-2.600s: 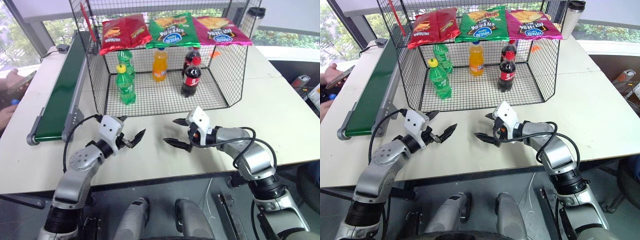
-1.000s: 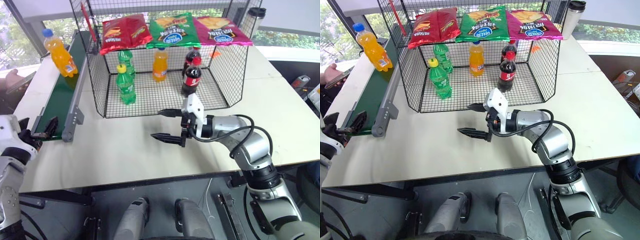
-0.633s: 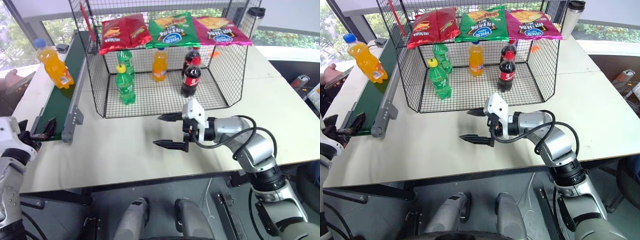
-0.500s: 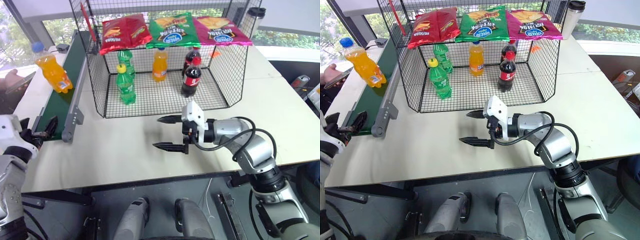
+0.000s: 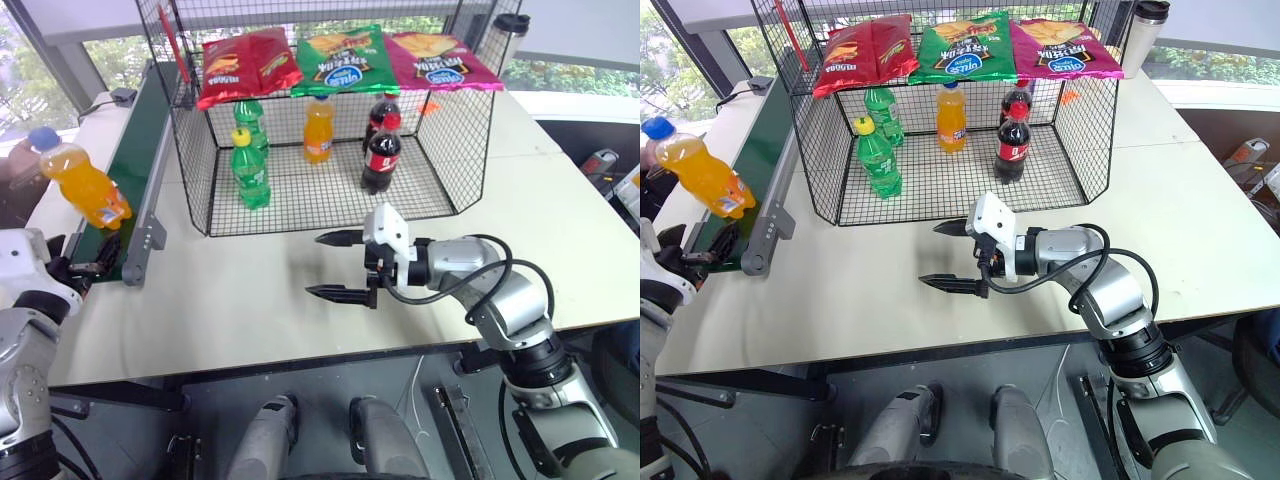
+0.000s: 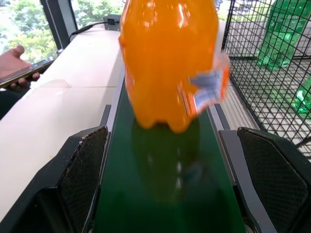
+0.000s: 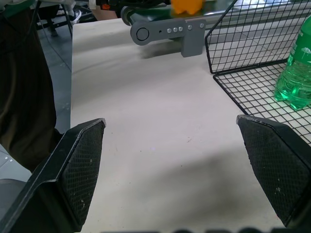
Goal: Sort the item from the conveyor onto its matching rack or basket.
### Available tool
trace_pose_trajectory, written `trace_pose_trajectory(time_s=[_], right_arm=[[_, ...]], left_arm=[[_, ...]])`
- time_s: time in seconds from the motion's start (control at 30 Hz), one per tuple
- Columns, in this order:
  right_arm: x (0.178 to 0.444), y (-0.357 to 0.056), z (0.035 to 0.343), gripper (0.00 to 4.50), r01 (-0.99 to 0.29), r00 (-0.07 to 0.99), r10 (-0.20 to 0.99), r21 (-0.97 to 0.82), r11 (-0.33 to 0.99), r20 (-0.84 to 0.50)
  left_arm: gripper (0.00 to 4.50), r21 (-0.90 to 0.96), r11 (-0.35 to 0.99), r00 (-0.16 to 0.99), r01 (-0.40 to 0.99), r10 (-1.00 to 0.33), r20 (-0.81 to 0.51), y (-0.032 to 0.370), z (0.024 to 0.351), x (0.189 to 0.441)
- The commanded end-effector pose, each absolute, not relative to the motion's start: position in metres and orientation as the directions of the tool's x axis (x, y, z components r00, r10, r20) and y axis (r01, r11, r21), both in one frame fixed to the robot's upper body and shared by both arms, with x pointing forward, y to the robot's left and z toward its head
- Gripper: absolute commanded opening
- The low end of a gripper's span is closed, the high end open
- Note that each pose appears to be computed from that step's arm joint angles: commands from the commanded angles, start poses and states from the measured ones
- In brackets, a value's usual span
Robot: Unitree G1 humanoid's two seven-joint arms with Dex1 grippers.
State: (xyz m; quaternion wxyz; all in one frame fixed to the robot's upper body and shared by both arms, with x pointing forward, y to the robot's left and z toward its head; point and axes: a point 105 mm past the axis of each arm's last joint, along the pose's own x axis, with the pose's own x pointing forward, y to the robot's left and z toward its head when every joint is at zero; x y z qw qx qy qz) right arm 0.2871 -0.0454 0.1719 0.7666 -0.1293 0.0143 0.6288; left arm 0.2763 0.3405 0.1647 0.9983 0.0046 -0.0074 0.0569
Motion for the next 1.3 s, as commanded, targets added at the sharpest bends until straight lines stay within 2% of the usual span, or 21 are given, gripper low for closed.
trace_pose_trajectory(time_s=[0.03,0.27,0.43,0.67,0.8,0.93,1.17,1.3], right_arm=[[0.282,-0.044,0.182,4.48,-0.961,0.202,0.965,-0.224,0.163,-0.165],[0.283,-0.044,0.182,4.48,-0.959,0.211,0.964,-0.225,0.171,-0.165],[0.284,-0.045,0.182,4.5,-0.957,0.22,0.961,-0.227,0.18,-0.165],[0.284,-0.047,0.181,4.5,-0.957,0.223,0.96,-0.225,0.183,-0.168],[0.284,-0.046,0.183,4.5,-0.957,0.223,0.961,-0.224,0.184,-0.163],[0.284,-0.045,0.189,4.5,-0.959,0.218,0.966,-0.214,0.186,-0.141],[0.284,-0.046,0.194,4.5,-0.962,0.197,0.969,-0.219,0.161,-0.151],[0.284,-0.043,0.196,4.5,-0.959,0.2,0.968,-0.231,0.162,-0.15]], left_arm=[[4.5,0.032,0.992,0.991,-0.118,0.116,0.059,0.341,0.176,0.278],[4.5,0.042,0.996,0.997,-0.077,0.076,0.025,0.335,0.165,0.28],[2.98,-0.006,1.0,0.994,-0.02,0.02,0.104,0.329,0.176,0.276],[2.98,-0.057,0.998,0.982,0.023,-0.012,0.188,0.323,0.205,0.285],[2.98,-0.032,0.986,0.968,0.165,-0.156,0.194,0.294,0.216,0.296],[2.98,0.003,0.932,0.924,0.363,-0.361,0.125,0.25,0.204,0.303],[2.98,0.055,0.725,0.726,0.686,-0.688,0.011,0.156,0.173,0.308],[2.98,0.088,0.59,0.594,0.803,-0.804,-0.021,0.116,0.163,0.303]])
